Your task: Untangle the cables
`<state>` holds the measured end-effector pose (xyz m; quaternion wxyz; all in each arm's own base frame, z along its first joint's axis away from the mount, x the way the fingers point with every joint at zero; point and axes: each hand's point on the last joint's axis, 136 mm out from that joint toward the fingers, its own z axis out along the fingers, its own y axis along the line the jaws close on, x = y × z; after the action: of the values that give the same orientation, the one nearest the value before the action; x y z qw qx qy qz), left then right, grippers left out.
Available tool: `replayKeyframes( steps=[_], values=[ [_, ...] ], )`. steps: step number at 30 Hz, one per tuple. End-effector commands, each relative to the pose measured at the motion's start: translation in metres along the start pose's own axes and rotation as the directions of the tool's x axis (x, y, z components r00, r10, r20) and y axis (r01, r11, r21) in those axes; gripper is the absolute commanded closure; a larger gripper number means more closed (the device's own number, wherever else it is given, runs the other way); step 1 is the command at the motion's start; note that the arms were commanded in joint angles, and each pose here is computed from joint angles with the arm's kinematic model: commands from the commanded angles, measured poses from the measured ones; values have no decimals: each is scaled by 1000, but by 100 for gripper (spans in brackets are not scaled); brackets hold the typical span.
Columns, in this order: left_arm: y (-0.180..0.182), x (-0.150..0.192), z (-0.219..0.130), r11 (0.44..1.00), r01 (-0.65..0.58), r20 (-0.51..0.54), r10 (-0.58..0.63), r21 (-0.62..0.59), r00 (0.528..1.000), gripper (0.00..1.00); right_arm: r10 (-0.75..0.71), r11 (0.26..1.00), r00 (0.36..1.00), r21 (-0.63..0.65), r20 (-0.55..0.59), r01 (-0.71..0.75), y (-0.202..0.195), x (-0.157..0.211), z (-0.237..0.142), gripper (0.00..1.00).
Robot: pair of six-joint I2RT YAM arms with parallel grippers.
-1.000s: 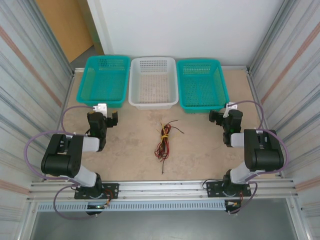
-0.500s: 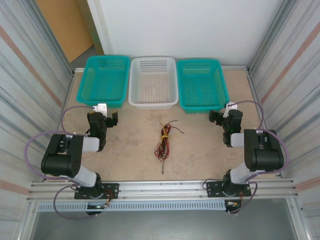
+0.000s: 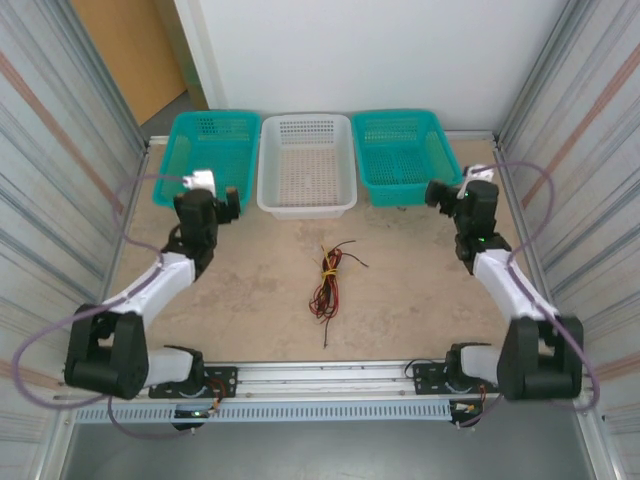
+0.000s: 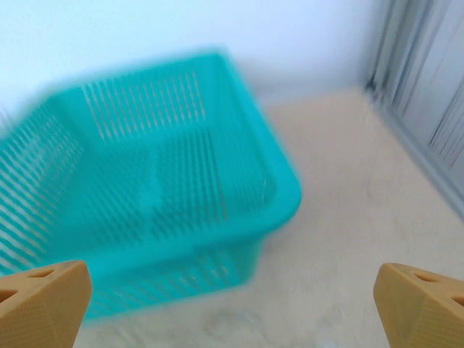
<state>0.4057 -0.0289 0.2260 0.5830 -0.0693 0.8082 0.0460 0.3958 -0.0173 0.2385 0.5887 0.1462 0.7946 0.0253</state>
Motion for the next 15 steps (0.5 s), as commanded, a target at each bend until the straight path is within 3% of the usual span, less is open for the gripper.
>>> replayKeyframes(
  steps=[1, 2, 5, 9, 15],
  values=[
    [-5, 18, -33, 981, 194, -177, -187, 17, 966, 4, 331, 931, 935, 208, -130, -300, -40, 49, -26, 1],
    [-16, 20, -42, 979, 195, -180, -183, 52, 966, 4, 342, 935, 922, 160, -183, -316, -33, 56, -27, 1],
    [-40, 39, -65, 979, 176, -213, -151, 101, 965, 4, 250, 955, 924, 232, -289, -186, -25, 69, -40, 1],
    [-77, 74, -94, 963, 174, -293, -108, 207, 950, 6, 93, 980, 945, 197, -313, -31, 3, 69, -66, 1],
    [-149, 118, -143, 906, 78, -319, 65, 416, 946, 4, -1, 999, 923, 48, -385, 21, 45, 87, -106, 0]
  ],
)
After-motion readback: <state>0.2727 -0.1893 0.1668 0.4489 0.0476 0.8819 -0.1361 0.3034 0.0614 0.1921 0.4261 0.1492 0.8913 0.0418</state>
